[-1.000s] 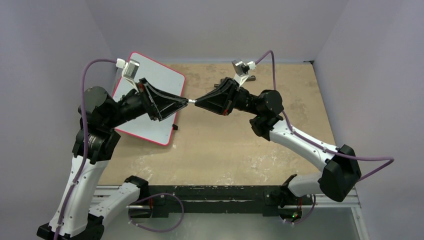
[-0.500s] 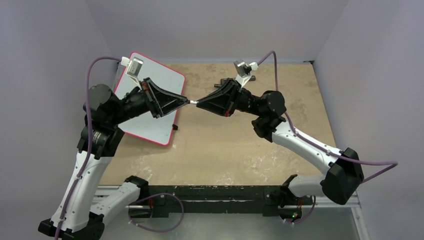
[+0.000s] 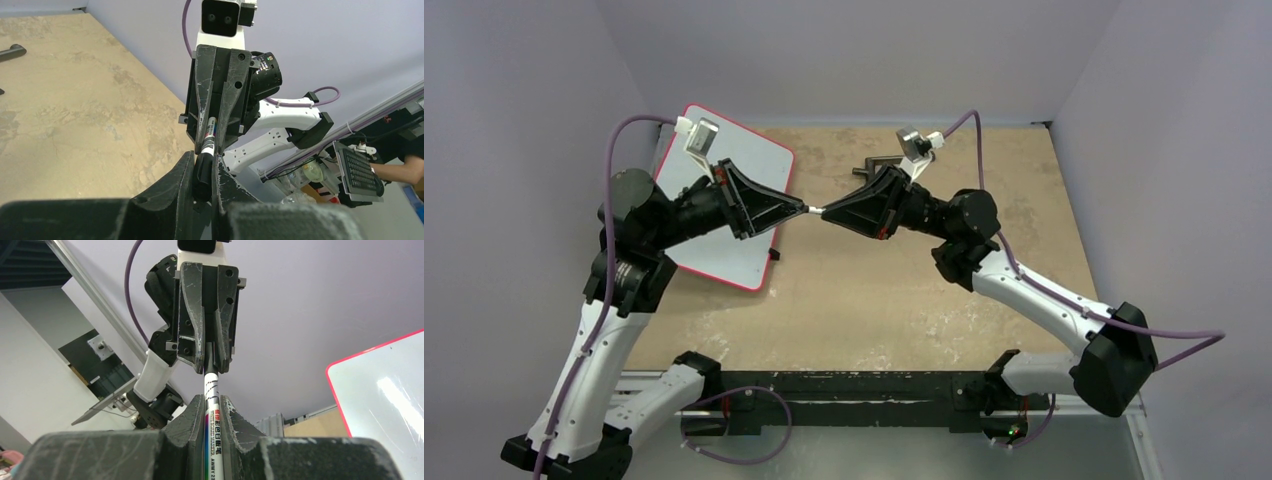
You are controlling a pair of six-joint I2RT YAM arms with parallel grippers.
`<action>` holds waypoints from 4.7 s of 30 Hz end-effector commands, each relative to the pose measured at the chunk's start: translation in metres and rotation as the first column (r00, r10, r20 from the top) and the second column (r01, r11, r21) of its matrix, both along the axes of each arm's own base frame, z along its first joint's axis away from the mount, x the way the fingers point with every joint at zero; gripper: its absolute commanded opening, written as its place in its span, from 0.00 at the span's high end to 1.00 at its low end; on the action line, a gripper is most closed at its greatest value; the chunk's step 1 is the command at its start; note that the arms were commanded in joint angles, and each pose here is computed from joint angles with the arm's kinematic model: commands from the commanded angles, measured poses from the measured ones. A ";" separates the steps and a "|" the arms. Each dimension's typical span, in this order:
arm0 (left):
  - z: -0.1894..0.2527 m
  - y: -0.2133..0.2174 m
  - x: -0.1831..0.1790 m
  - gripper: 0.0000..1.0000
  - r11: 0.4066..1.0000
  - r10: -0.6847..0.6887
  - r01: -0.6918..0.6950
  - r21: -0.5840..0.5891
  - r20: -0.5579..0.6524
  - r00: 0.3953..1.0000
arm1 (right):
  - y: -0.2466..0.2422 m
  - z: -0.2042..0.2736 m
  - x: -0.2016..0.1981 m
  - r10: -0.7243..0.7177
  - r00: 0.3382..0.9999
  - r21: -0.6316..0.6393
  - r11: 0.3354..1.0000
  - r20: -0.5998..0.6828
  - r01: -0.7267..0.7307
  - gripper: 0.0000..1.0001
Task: Write a sentence on the whiteboard
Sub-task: Open the whiteboard marker at the center of the board, then place the pen cap at the center of the board, then move the whiteboard to the center of the board.
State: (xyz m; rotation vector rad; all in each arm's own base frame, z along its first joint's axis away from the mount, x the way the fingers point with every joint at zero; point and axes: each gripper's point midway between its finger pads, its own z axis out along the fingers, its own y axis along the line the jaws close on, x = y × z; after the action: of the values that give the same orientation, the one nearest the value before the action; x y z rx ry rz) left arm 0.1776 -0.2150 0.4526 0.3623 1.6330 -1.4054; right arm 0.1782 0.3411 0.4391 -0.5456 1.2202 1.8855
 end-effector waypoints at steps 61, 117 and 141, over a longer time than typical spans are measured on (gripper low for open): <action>-0.386 0.063 0.058 0.89 0.624 0.707 -0.309 0.717 -0.350 0.615 | -0.060 -0.064 0.092 -0.536 0.835 -0.354 0.762 0.123 0.542 1.00; -0.162 0.330 0.249 0.23 0.391 0.909 -0.730 0.561 -0.108 0.403 | -0.050 -0.093 0.069 -0.412 0.905 -0.385 0.822 0.108 0.421 1.00; -0.228 0.319 0.317 0.42 0.620 0.780 -0.610 0.494 -0.302 0.548 | -0.054 -0.092 0.059 -0.392 0.912 -0.390 0.826 0.121 0.407 1.00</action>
State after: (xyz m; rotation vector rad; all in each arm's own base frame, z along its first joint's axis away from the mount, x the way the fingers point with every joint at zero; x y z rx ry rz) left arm 0.4810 0.1166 0.2033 -0.6043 2.1602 -0.5117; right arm 0.2440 0.2922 0.3350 -0.4634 1.6344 1.2706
